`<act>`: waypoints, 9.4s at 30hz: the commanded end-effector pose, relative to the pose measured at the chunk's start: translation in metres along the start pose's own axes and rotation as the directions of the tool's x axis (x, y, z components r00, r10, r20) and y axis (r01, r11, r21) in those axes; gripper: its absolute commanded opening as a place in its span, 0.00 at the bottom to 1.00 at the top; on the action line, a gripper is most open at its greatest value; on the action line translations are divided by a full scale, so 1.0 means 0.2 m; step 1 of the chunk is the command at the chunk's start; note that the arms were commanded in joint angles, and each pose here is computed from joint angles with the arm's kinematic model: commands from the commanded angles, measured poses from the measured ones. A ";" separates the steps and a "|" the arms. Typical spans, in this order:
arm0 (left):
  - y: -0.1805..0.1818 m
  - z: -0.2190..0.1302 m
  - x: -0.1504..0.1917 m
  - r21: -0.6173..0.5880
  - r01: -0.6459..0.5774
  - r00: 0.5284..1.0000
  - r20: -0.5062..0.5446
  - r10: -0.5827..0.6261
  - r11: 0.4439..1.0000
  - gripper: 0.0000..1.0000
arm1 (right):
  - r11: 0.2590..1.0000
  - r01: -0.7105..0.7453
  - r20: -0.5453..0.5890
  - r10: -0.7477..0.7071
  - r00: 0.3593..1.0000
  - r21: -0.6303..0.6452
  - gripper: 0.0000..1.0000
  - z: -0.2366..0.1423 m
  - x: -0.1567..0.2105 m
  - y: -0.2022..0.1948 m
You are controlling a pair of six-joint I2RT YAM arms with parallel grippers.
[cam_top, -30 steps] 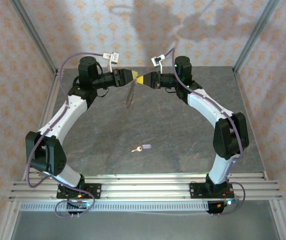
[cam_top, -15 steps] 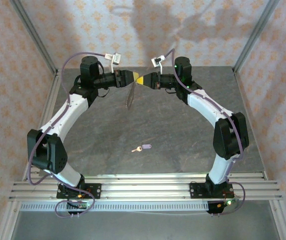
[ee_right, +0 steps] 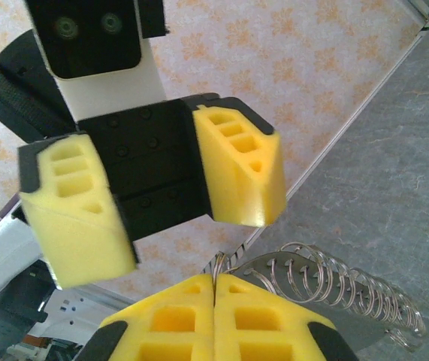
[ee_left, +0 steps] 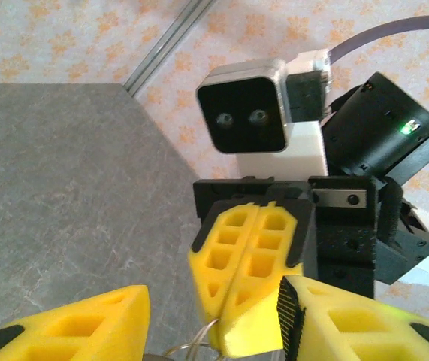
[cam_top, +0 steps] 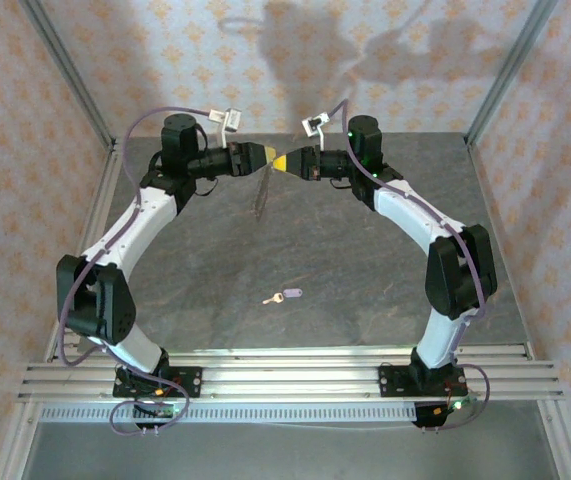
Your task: Put the keys on the keyring
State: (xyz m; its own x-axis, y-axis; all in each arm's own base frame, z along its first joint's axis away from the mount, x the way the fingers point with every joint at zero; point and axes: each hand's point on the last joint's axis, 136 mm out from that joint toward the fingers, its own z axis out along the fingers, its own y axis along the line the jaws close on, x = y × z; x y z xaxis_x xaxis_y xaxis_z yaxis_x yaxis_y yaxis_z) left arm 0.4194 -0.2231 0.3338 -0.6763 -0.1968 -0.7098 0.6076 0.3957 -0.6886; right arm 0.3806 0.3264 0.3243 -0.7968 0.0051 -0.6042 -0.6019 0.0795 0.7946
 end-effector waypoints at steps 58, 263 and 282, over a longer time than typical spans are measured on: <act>0.02 0.10 0.06 -0.131 -0.246 0.961 -0.162 0.224 0.960 0.00 | 0.841 -0.172 0.463 -0.101 0.881 0.512 0.78 -0.62 -0.17 -0.30; -0.40 0.29 -0.19 0.156 -0.136 0.982 0.149 0.113 0.978 0.25 | 0.987 0.162 0.554 -0.148 0.819 0.024 0.00 -0.42 -0.33 0.39; -0.41 0.29 -0.16 0.138 -0.174 0.981 0.114 0.159 0.975 0.00 | 0.982 0.072 0.554 -0.158 0.818 0.173 0.30 -0.48 -0.33 0.26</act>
State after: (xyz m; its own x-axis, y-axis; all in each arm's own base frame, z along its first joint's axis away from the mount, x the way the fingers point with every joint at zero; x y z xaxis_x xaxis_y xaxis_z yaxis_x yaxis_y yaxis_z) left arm 0.4251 -0.2963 0.3868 -0.5767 -0.2644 -0.7730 0.7093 0.3075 -0.6344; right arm 0.4012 0.2468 0.3847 -0.6017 0.5303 -0.5973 -0.6039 0.1873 0.7747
